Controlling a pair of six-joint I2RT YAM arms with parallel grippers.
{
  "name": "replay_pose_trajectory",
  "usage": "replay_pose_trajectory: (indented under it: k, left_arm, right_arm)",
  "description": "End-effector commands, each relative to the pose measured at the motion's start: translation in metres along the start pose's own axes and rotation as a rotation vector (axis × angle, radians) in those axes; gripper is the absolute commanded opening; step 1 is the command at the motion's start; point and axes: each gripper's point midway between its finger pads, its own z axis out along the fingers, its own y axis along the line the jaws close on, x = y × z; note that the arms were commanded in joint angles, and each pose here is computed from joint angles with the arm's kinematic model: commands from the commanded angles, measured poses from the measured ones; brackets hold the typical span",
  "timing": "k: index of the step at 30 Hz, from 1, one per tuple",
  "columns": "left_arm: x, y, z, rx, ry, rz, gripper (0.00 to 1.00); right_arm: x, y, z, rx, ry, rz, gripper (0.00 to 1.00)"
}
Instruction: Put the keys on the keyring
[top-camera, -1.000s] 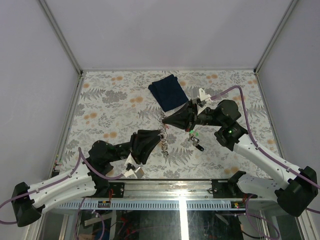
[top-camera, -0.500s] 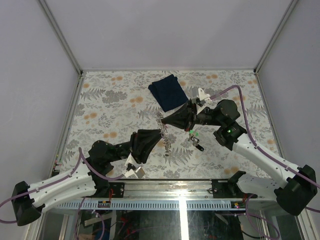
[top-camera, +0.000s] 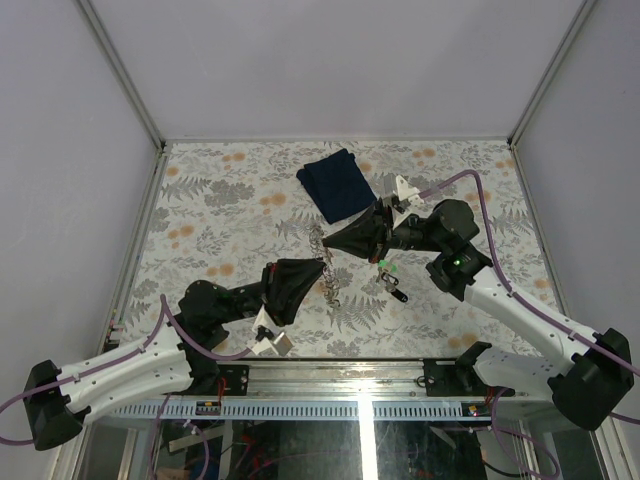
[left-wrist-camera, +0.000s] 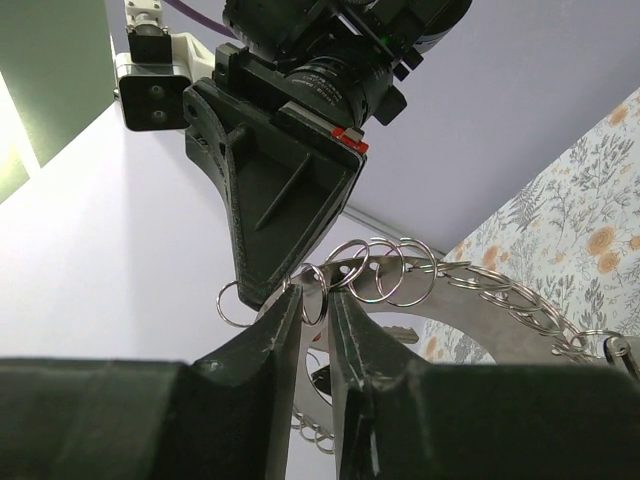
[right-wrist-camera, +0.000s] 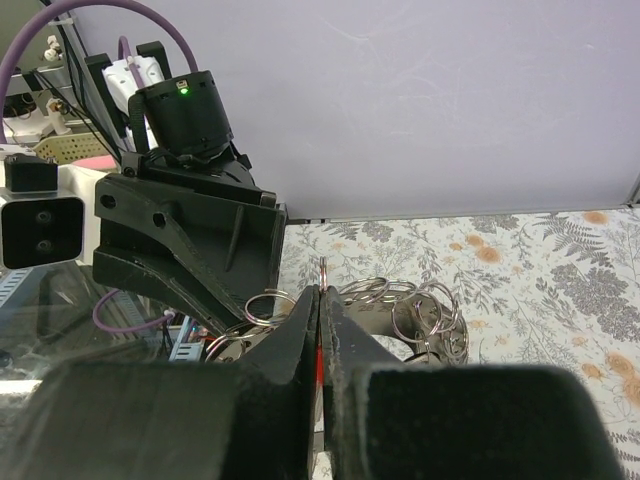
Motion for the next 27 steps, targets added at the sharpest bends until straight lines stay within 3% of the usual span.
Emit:
replay_pose_trajectory:
  k: [1,18,27]
  left_arm:
    - [-0.0179,0.0387,0.0031,-0.109,-0.044,0.069,0.16]
    - [-0.0116,0.0414,0.0011,-0.105,0.003,0.064,0.06]
    - [-0.0097,0.0364,0.0012,-0.038,0.040,-0.016,0.00]
  right_arm:
    - [-0.0219,0.0056,0.0020,-0.038,-0.063,-0.078,0.00]
    - [-0.0215,0.0082,0.0004,-0.044,-0.061,-0.085,0.00]
    - [-0.0190,0.0052,-0.0020,-0.020,-0.037,-0.112,0.00]
